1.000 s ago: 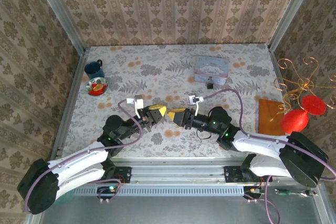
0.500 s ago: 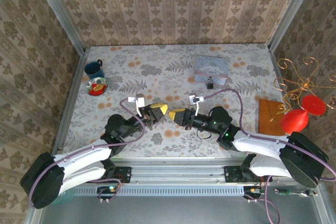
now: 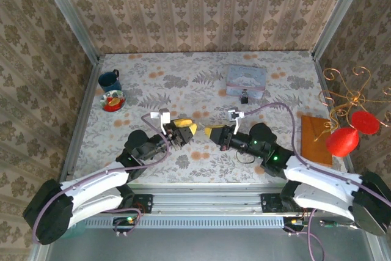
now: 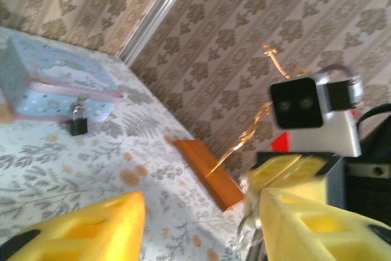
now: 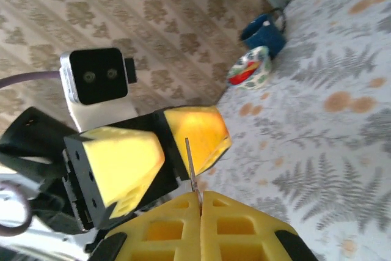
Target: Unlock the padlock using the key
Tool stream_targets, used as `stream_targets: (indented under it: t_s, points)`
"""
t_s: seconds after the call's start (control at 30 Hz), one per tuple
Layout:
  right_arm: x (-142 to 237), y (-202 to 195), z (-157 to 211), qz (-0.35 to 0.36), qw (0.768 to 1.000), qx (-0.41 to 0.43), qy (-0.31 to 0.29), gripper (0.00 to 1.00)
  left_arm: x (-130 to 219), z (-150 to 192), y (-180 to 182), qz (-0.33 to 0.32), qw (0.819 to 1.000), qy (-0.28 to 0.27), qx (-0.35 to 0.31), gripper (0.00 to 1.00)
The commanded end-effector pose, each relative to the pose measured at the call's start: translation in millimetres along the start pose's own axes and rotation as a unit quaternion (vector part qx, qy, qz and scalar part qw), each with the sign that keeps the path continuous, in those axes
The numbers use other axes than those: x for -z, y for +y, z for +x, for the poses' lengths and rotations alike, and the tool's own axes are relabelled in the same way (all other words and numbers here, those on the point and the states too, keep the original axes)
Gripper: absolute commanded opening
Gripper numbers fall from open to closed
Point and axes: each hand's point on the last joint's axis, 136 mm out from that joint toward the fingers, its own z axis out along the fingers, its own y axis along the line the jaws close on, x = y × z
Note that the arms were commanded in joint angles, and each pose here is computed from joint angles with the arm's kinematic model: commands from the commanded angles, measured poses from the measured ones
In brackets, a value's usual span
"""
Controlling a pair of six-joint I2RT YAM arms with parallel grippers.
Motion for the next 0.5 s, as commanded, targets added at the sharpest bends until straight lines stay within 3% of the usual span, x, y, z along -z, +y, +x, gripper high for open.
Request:
stream_targets:
  t_s: [0.0,0.07,0.27,0.47]
  points:
    - [21.9,-37.1,-7.4,0.143,0.987,0.07,0.018,0.0,2.3,-11.1,16.8,-0.073,0.997,0.001,-0.011,0.67]
    - [35.0,-47.9,-11.2,0.189,0.977,0.096,0.026,0.0,3.2,-10.5,29.1,-0.116,0.993,0.015,-0.009,0.75]
    - [76.6,-86.6,-13.2,0.317,0.935,0.15,0.042,0.0,-21.9,-1.5,63.2,-0.22,0.971,0.095,0.0,0.76]
    - [103.5,-105.6,-7.1,0.36,0.918,0.165,0.033,0.0,-85.7,18.5,90.8,-0.224,0.964,0.14,0.018,0.78]
